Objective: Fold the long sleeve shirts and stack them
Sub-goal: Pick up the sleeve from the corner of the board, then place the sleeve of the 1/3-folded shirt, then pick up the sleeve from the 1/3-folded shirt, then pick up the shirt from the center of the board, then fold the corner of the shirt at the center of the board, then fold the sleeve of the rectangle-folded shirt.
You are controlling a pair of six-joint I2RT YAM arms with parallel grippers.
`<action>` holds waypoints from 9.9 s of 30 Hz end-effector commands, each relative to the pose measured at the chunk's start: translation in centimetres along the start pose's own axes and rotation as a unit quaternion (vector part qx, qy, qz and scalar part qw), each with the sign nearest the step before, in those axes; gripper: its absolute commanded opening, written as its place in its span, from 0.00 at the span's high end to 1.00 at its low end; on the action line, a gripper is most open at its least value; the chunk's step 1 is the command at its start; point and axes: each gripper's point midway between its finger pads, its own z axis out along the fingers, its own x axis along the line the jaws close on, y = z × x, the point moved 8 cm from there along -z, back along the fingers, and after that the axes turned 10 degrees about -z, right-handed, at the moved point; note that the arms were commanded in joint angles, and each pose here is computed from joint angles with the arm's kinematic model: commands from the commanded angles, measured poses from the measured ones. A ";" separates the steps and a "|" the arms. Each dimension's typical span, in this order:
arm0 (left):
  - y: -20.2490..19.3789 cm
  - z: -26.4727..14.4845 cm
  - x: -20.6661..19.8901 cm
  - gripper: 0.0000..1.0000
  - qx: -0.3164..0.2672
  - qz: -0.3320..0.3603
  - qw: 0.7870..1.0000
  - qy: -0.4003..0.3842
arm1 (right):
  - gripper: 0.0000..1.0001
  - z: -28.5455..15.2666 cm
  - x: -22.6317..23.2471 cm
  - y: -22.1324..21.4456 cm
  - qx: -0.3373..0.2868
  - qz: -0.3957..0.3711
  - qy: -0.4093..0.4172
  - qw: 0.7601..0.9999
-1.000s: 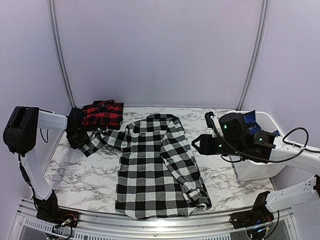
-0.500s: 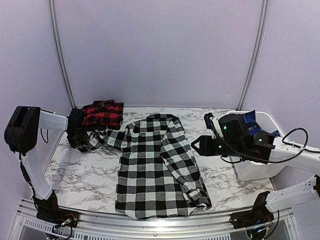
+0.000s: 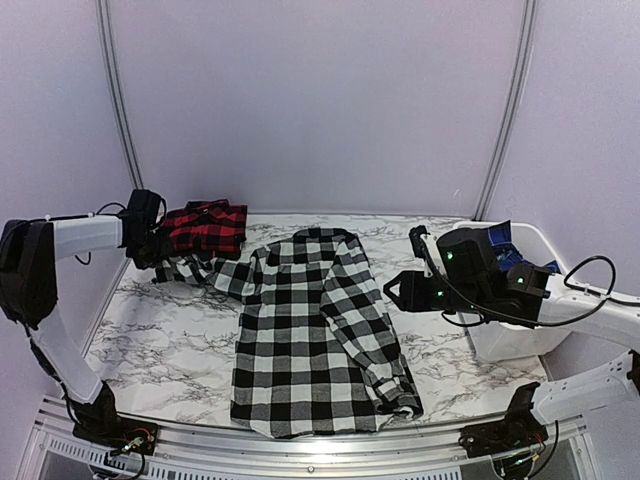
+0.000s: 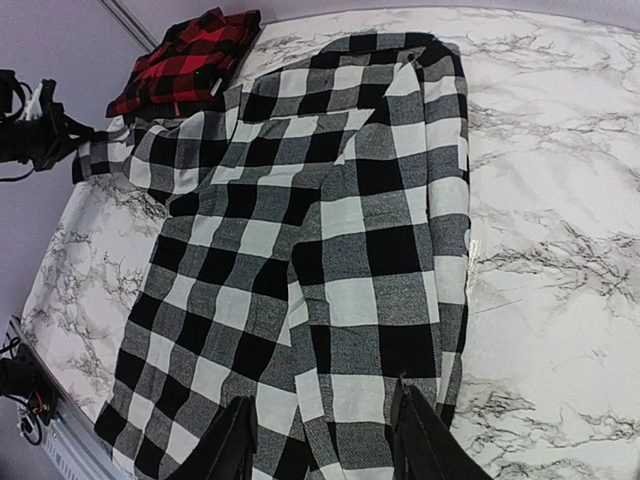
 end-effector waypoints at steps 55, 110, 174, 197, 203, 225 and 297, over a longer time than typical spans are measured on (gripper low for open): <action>-18.1 -15.1 -5.6 0.53 0.146 0.181 0.918 -0.320 | 0.55 10.8 16.4 -8.1 0.156 -0.312 0.104 0.931; -25.3 -14.4 4.6 0.54 0.335 0.133 0.903 -0.234 | 1.00 10.3 14.5 0.0 0.068 -0.222 -0.050 0.971; -36.8 -23.2 -7.6 1.00 0.422 0.386 0.759 -0.310 | 1.00 2.1 -1.6 25.0 -0.176 -0.202 -0.255 0.929; -39.5 -22.5 -10.7 1.00 0.442 0.402 0.739 -0.312 | 1.00 1.6 -1.1 25.2 -0.174 -0.200 -0.225 0.938; -40.6 -21.7 -11.4 1.00 0.450 0.404 0.736 -0.304 | 1.00 2.9 -0.8 25.3 -0.169 -0.202 -0.209 0.942; -37.0 -22.9 -14.1 0.63 0.414 0.376 0.752 -0.349 | 1.00 4.2 2.3 21.1 -0.116 -0.185 -0.119 0.969; -14.8 8.1 -25.5 0.78 0.158 0.143 0.951 -0.225 | 1.00 1.2 12.4 21.4 -0.153 -0.166 0.045 0.973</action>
